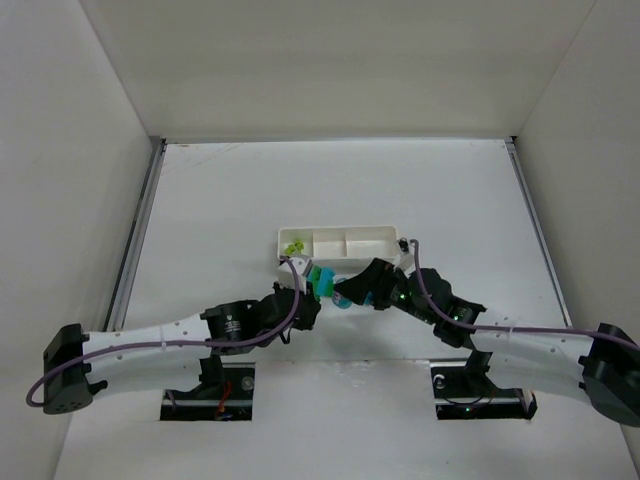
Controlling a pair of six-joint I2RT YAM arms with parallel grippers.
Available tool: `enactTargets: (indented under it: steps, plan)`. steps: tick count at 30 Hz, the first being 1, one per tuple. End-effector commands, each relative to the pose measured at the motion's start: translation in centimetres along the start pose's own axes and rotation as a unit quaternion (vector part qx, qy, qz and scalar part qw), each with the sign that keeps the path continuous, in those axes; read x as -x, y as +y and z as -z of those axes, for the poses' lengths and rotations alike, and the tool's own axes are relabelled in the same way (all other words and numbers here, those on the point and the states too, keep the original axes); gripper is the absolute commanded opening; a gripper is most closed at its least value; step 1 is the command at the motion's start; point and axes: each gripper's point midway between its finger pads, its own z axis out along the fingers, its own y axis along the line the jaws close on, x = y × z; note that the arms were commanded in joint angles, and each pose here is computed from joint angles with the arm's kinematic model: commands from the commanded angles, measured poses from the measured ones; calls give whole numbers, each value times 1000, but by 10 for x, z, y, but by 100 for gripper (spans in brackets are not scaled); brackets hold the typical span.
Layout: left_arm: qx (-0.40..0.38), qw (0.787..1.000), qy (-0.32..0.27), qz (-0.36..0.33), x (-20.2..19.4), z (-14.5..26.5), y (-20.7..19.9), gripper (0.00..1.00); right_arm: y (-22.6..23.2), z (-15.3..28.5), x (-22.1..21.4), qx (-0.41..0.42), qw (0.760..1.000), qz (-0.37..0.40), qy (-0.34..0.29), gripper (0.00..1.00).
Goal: Sort the legos into containers by color
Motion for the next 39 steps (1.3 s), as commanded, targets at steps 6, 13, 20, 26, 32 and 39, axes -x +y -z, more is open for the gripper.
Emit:
enactTargets:
  steps: [6,13,20,26,32,39]
  plan:
    - [-28,998,-48,13,19,1,-22,13,26,-4,14,53,998,-18,-28,95]
    - [-21,998,-53,5,20,-2,-26,13,19,-4,10,42,999,-20,-24,81]
    - [-6,998,-70,8,26,0,-19,13,8,-4,7,25,999,-20,-22,75]
    - [-8,998,-67,5,26,1,-21,18,11,-3,10,29,999,-19,-29,48]
    - [-23,997,-71,10,28,4,-27,40,15,1,15,41,998,-20,-37,34]
    - [-47,994,-89,39,43,15,-26,54,6,11,40,43,996,-28,-67,33]
